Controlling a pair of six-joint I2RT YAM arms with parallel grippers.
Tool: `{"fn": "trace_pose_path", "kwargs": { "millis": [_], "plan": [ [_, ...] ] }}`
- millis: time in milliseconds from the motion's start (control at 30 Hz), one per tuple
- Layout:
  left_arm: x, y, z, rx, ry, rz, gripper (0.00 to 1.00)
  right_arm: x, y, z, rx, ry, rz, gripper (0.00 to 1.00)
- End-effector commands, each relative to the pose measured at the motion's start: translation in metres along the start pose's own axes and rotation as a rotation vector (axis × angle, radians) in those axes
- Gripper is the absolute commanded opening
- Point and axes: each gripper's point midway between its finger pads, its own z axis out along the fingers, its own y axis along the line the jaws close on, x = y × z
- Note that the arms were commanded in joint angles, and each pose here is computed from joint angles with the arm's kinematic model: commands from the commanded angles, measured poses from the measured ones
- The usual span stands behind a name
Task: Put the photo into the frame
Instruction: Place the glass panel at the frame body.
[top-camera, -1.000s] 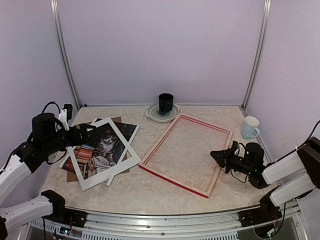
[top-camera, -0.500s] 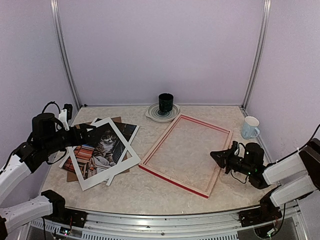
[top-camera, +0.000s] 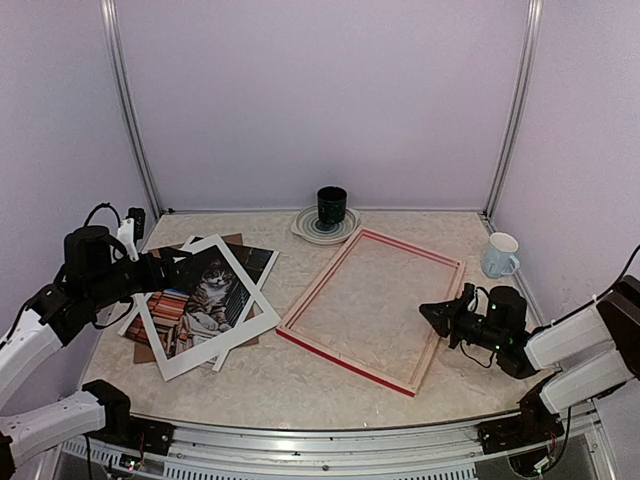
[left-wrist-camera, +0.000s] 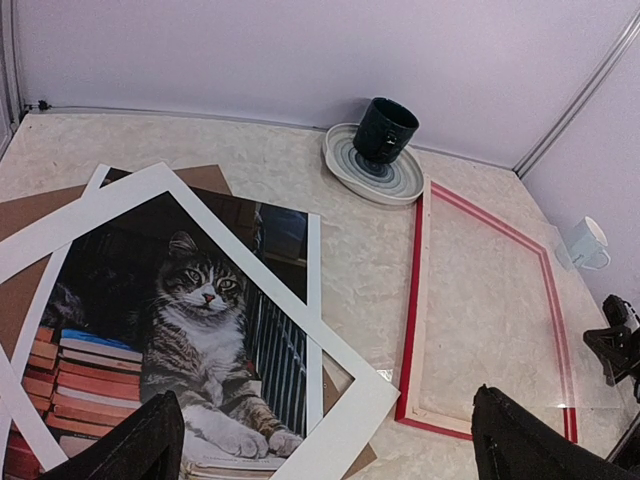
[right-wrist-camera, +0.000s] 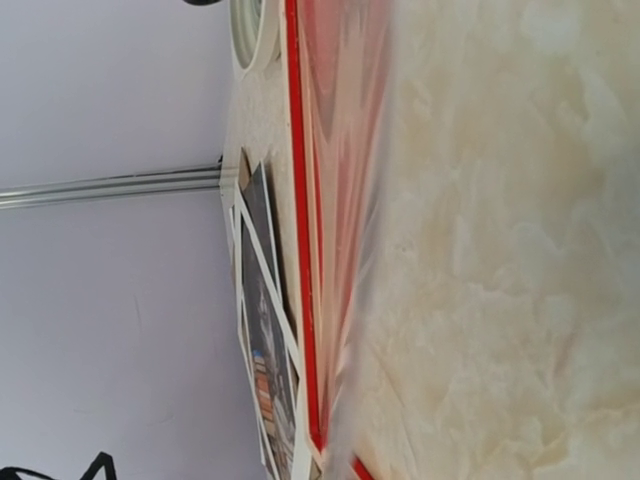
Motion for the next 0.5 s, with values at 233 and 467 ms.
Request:
{"fn": "trace_pose_path", "kwargs": {
  "millis": [233, 467],
  "plan": [
    [-0.0022, -0.0013, 0.0005, 0.015, -0.015, -0.002, 0.99, 0.0078, 0.0118, -0.0043, -0.033, 0.017, -0.02, 0.0],
    [-0.0021, -0.0016, 0.0003, 0.016, -0.015, -0.003, 0.99, 0.0118, 0.0108, -0.0026, -0.033, 0.028, -0.022, 0.0]
  ]
}}
